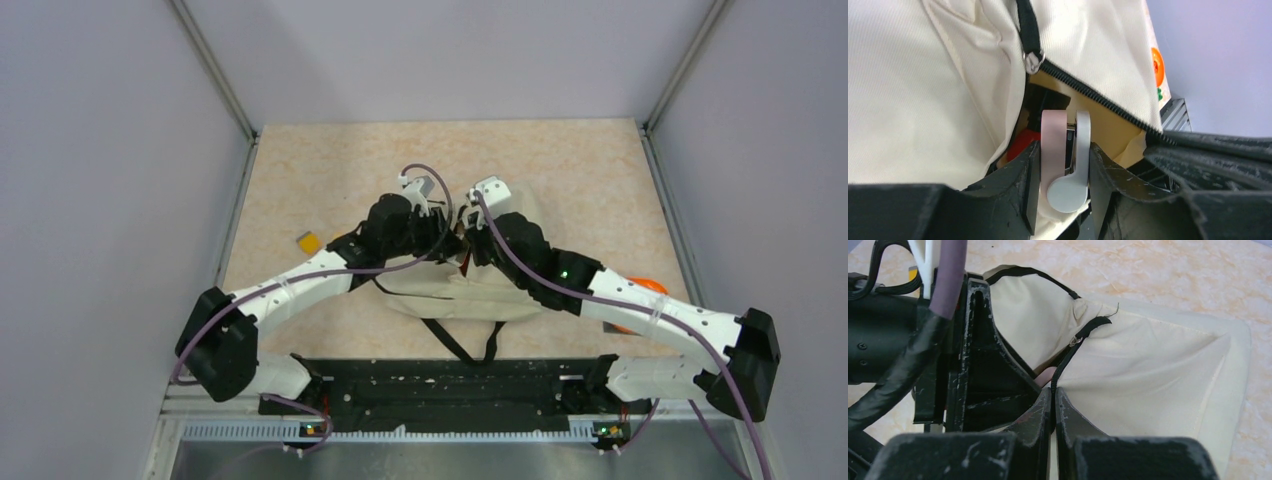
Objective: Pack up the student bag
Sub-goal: Place the stationery in the student bag.
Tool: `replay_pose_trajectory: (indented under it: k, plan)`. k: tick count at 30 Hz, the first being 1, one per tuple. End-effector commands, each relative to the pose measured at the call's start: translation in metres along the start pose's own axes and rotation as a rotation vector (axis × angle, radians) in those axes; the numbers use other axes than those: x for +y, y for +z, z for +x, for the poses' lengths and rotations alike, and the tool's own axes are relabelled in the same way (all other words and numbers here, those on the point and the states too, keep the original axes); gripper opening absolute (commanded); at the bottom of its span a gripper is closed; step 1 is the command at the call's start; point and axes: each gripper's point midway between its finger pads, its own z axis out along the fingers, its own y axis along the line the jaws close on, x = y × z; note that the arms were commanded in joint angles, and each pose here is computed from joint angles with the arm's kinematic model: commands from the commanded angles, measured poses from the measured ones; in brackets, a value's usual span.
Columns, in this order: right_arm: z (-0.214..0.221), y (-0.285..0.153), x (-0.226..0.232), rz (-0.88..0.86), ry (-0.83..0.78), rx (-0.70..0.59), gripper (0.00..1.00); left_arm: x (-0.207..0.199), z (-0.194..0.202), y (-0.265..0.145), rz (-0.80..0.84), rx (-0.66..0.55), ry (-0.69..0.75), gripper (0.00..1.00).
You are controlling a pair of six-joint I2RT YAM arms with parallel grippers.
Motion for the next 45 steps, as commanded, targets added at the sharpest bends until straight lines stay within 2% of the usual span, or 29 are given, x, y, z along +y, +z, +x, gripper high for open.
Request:
replay_pose_trajectory:
  k: [1,4,13,15,20,27,31,36,42,45]
  plan:
    - [-0.049,-0.014,0.011,-0.074,0.086,-0.153,0.0,-0.035,-0.036,0.005,0.129,-0.144,0.018,0.42]
    - [-0.047,-0.014,0.013,-0.083,0.093,-0.151,0.0,-0.032,-0.036,0.013,0.135,-0.175,-0.003,0.42]
    - [-0.047,-0.014,0.011,-0.077,0.096,-0.152,0.0,-0.038,-0.013,0.032,0.146,-0.141,-0.013,0.44]
    - [-0.048,-0.014,0.012,-0.076,0.098,-0.153,0.0,-0.032,-0.008,0.031,0.118,-0.132,-0.012,0.48]
    - [-0.047,-0.013,0.012,-0.075,0.099,-0.152,0.0,-0.017,-0.004,0.024,0.044,-0.14,-0.011,0.7]
    - [-0.048,-0.013,0.012,-0.071,0.099,-0.151,0.0,-0.015,-0.013,0.011,0.014,-0.193,0.038,0.76]
    - [-0.047,-0.014,0.008,-0.061,0.099,-0.149,0.0,-0.004,-0.034,-0.021,-0.073,-0.316,0.112,0.78]
    - [-0.047,-0.015,0.006,-0.052,0.103,-0.156,0.0,0.021,-0.041,-0.066,-0.216,-0.399,0.157,0.8]
    - [-0.045,-0.013,0.008,-0.056,0.106,-0.153,0.0,0.074,-0.043,-0.122,-0.468,-0.416,0.148,0.84]
    - [-0.043,-0.012,0.01,-0.067,0.105,-0.149,0.0,0.118,-0.045,-0.147,-0.61,-0.395,0.046,0.85]
